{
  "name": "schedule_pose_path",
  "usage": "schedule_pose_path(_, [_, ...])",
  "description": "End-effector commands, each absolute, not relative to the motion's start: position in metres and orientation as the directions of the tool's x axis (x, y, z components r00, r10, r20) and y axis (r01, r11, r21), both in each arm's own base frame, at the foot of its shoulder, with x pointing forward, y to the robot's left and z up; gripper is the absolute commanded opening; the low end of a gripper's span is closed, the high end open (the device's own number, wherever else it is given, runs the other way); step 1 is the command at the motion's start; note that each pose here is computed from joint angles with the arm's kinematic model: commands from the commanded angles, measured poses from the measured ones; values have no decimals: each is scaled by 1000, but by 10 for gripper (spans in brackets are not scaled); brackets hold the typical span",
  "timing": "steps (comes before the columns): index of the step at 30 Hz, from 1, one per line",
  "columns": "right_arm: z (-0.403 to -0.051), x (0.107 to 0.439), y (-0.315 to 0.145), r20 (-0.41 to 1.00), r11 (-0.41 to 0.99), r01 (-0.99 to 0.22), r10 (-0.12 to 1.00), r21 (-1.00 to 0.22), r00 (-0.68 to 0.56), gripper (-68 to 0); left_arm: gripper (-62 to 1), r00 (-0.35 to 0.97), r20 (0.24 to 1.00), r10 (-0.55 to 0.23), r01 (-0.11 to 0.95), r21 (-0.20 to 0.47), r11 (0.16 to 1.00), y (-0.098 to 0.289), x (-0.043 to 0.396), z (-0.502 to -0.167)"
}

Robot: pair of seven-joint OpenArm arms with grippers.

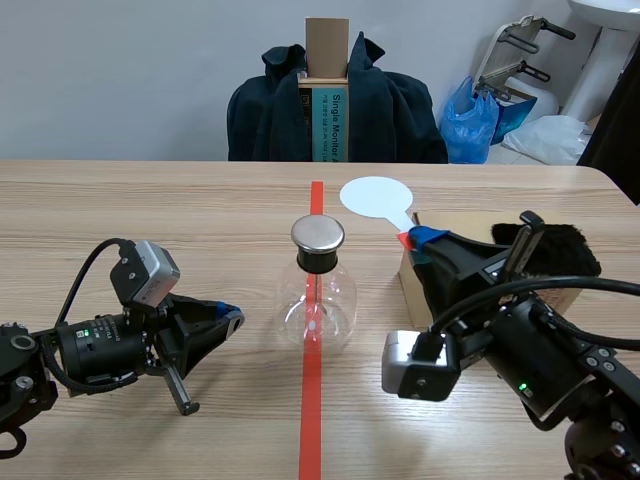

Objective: Do the electroscope experiment.
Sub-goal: 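Move the plate toward and away from the electroscope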

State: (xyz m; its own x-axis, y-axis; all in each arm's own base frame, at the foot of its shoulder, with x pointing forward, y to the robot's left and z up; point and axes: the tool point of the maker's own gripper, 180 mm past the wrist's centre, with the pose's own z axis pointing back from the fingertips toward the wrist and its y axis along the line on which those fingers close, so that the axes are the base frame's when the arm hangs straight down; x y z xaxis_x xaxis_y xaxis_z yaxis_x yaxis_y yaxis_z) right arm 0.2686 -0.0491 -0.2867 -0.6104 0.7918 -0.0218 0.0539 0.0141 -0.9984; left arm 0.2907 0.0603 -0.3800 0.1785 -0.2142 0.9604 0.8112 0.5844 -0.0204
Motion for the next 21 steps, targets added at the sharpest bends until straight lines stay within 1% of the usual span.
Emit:
schedule_pose_path(1, [-272, 272, -48, -47, 21, 100, 777, -995, -628, -667, -590, 148, 972, -181, 811, -15, 585, 56, 297, -369])
schedule_pose_path(10, [-274, 252, -27, -61, 21, 101, 666, -995, -743, -667, -590, 148, 972, -181, 811, -15, 585, 56, 297, -369])
schedule_pose_path(21, [-274, 244, -20, -67, 20, 101, 621, -995, -781, -667, -590, 148, 972, -181, 811, -15, 585, 56, 297, -369])
